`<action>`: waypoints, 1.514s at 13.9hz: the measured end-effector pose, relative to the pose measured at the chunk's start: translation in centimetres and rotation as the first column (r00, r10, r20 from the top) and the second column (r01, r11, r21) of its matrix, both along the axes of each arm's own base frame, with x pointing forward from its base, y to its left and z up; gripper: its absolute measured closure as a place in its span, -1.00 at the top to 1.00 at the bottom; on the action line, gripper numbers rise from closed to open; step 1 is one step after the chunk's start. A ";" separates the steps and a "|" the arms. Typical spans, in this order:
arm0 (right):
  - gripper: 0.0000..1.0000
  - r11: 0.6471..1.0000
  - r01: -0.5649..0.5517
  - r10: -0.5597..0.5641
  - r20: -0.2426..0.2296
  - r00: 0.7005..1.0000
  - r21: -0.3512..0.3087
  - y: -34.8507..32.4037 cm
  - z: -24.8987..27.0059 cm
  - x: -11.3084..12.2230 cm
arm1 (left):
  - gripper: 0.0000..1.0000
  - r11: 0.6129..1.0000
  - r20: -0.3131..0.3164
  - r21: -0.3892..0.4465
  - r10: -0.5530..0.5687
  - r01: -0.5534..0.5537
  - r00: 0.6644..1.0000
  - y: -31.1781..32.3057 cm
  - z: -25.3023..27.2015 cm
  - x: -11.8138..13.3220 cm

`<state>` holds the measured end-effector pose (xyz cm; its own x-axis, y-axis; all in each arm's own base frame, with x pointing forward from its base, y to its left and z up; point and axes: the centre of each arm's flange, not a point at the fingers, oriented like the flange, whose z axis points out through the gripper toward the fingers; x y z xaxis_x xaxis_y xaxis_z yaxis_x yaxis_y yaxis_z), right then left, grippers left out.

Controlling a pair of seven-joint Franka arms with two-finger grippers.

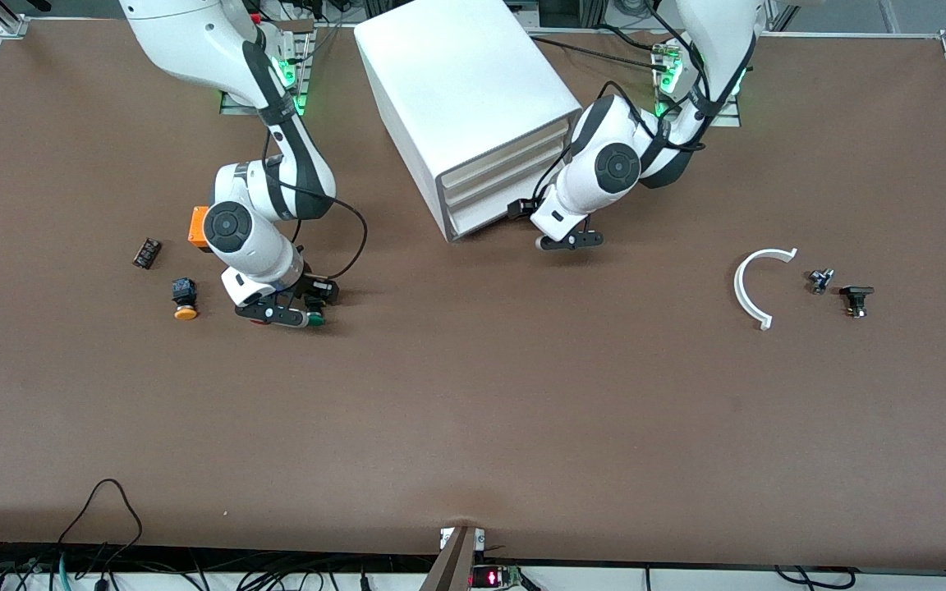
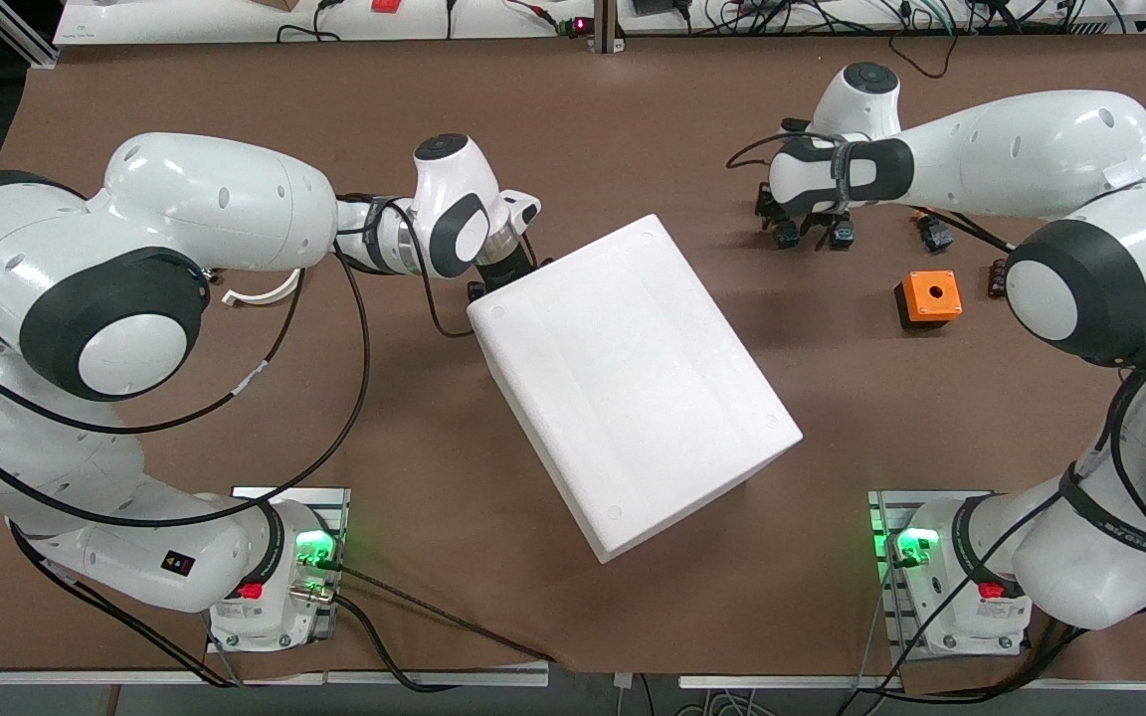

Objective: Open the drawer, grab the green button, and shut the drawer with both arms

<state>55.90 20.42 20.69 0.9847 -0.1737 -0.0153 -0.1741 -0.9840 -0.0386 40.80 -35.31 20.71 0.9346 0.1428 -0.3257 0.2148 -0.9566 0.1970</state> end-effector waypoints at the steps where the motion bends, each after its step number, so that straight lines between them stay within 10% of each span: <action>1: 0.76 1.000 0.002 -0.002 0.000 1.000 0.009 0.5 1.2 0.8 | 1.00 1.000 -0.018 0.007 -0.005 0.005 1.000 0.1 -0.2 -0.3; 3: 1.00 1.000 0.011 -0.010 -0.007 1.000 0.020 0.7 4.0 2.4 | 1.00 1.000 -0.043 0.015 -0.013 0.014 0.999 0.2 -0.4 -0.7; 15: 1.00 1.000 0.008 -0.009 -0.060 0.998 -0.025 -5.8 24.3 9.7 | 1.00 1.000 -0.063 0.013 -0.026 0.027 0.998 0.1 0.1 -0.8; 21: 1.00 0.994 -0.096 0.098 0.026 0.995 -0.061 -11.9 34.6 7.6 | 1.00 0.981 0.117 -0.043 0.193 -0.189 0.974 13.8 11.7 12.9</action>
<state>63.48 8.48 55.27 0.9968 -0.0774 0.0209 -0.0778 -0.9968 0.0173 53.66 -21.55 32.39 0.9236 0.3141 -0.2198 0.3659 -0.8932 0.2613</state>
